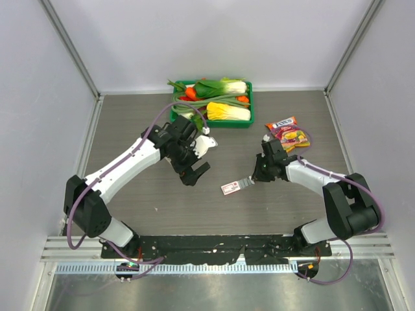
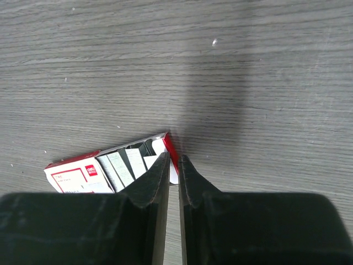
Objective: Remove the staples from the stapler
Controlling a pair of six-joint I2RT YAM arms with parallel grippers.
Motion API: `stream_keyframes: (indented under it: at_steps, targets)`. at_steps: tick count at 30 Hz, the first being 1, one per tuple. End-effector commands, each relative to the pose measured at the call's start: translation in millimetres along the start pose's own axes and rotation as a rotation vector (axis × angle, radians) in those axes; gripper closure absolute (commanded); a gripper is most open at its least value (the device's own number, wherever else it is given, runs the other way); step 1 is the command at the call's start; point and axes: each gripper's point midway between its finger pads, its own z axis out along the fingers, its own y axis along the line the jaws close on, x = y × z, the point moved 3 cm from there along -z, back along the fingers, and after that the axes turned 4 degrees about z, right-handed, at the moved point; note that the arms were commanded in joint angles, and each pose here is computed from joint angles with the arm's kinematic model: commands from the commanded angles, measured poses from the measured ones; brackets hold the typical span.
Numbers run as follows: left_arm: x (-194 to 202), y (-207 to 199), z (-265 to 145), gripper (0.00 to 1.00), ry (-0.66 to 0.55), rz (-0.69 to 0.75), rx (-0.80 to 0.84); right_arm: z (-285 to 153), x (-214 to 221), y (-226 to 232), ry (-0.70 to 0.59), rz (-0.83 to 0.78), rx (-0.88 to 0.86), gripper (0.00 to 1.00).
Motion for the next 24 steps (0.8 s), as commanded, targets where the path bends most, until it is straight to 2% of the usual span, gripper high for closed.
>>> stream_keyframes:
  at_steps: [1, 4, 10, 14, 19, 24]
  targets:
    - [7.6, -2.0, -15.8, 0.00, 0.058, 0.053, -0.003, 3.0, 6.8, -2.6, 0.006, 0.027, -0.007, 0.85]
    - [6.4, -6.3, -20.2, 0.00, 0.028, 0.069, 0.011, 3.0, 11.4, -0.6, 0.014, 0.051, -0.030, 0.85]
    - [12.0, -8.1, -9.8, 0.00, 0.052, 0.105, 0.053, -0.7, 19.9, 1.9, 0.023, 0.082, -0.063, 0.87]
    - [4.7, -4.8, 9.0, 0.00, 0.010, 0.138, 0.075, -3.1, 21.8, 3.9, 0.018, 0.088, -0.070, 0.87]
    - [1.3, 2.0, 41.1, 0.00, 0.052, 0.092, 0.113, -4.1, 19.1, 10.1, 0.006, 0.088, -0.074, 0.88]
    - [-6.7, 19.0, 68.7, 0.00, 0.032, 0.089, 0.058, -2.7, 18.1, 11.8, 0.006, 0.082, -0.065, 0.88]
